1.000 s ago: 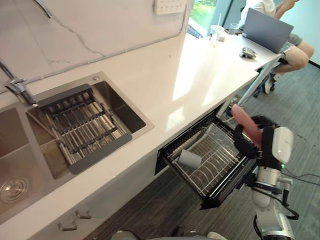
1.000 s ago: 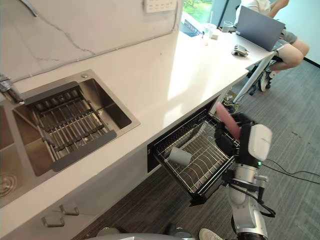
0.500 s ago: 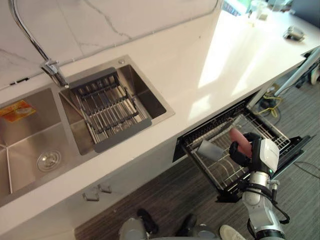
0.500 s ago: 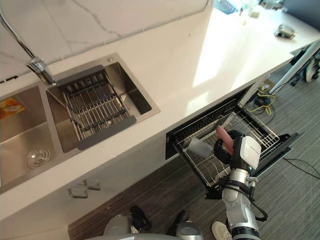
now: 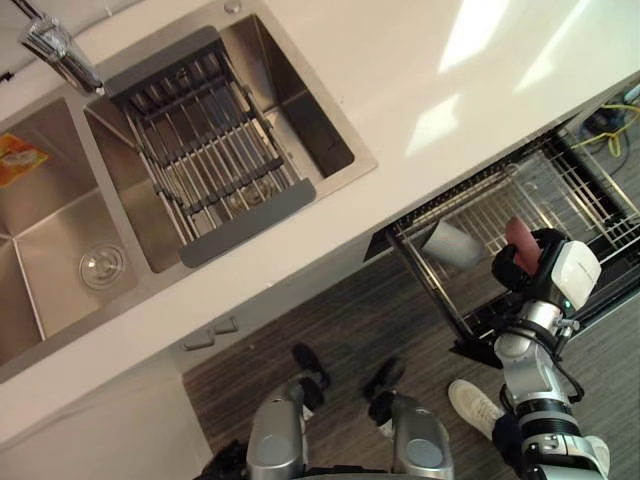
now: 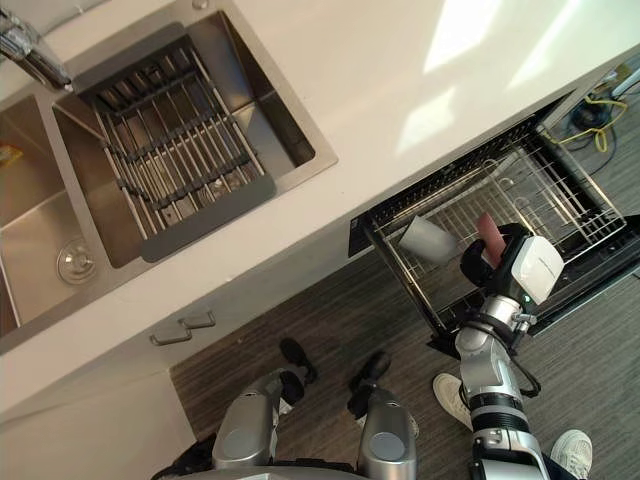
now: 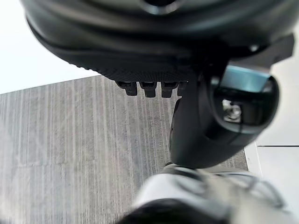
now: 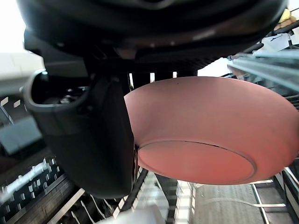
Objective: Walk over to the sink, pick up the cup, carry it to the dishwasher, place the cup inside the dishwasher, then close the dishwasher door
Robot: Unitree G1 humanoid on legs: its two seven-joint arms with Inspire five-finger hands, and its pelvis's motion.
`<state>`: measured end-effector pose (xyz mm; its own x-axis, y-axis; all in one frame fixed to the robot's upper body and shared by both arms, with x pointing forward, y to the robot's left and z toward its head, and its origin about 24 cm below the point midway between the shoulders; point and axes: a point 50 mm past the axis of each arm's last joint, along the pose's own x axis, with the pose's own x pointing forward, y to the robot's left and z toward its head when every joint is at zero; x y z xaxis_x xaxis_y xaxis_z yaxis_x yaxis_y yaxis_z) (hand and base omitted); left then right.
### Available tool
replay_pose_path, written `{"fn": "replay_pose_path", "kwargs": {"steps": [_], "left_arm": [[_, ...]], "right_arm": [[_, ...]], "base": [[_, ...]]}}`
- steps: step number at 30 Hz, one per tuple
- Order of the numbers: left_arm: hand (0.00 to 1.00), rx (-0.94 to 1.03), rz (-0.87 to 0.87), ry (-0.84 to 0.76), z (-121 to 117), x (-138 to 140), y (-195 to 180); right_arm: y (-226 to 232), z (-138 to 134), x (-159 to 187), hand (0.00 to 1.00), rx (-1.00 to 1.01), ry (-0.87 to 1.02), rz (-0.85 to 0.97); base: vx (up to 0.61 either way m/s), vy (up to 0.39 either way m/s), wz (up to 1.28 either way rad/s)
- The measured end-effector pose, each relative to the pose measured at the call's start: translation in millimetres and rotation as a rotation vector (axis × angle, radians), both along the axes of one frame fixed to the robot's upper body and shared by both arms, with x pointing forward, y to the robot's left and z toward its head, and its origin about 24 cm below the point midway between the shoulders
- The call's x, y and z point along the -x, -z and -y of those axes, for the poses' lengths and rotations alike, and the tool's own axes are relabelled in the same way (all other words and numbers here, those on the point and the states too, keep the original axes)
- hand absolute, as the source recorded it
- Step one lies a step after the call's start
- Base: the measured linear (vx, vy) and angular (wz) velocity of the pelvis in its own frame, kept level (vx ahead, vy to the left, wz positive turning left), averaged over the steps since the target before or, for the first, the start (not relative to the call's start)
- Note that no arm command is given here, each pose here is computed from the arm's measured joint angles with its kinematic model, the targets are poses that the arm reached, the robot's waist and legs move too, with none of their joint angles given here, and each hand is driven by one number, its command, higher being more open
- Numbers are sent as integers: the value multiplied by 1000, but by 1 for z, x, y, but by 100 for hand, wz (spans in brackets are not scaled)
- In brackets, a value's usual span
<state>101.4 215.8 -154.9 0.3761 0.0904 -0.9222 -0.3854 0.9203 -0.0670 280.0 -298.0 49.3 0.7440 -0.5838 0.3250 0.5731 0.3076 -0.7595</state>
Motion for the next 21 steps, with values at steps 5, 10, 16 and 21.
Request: {"fn": "replay_pose_path", "kwargs": {"steps": [5,10,16,21], "left_arm": [[100,24,31,59,-1,-19,-5],[100,40,52,107,7,-37,-9],[100,81,81,76,13,-47,-12],[100,96,88,50,14,-51,-13]], "right_arm": [[-35,29,-21,0,123,57,25],[-67,44,-34,0,159,128,82],[-84,51,-37,100,138,223,158],[-70,51,-33,100,18,232,161]], "base": [[-25,57,-1],[-26,41,-5],[0,3,1],[2,1,1]]}}
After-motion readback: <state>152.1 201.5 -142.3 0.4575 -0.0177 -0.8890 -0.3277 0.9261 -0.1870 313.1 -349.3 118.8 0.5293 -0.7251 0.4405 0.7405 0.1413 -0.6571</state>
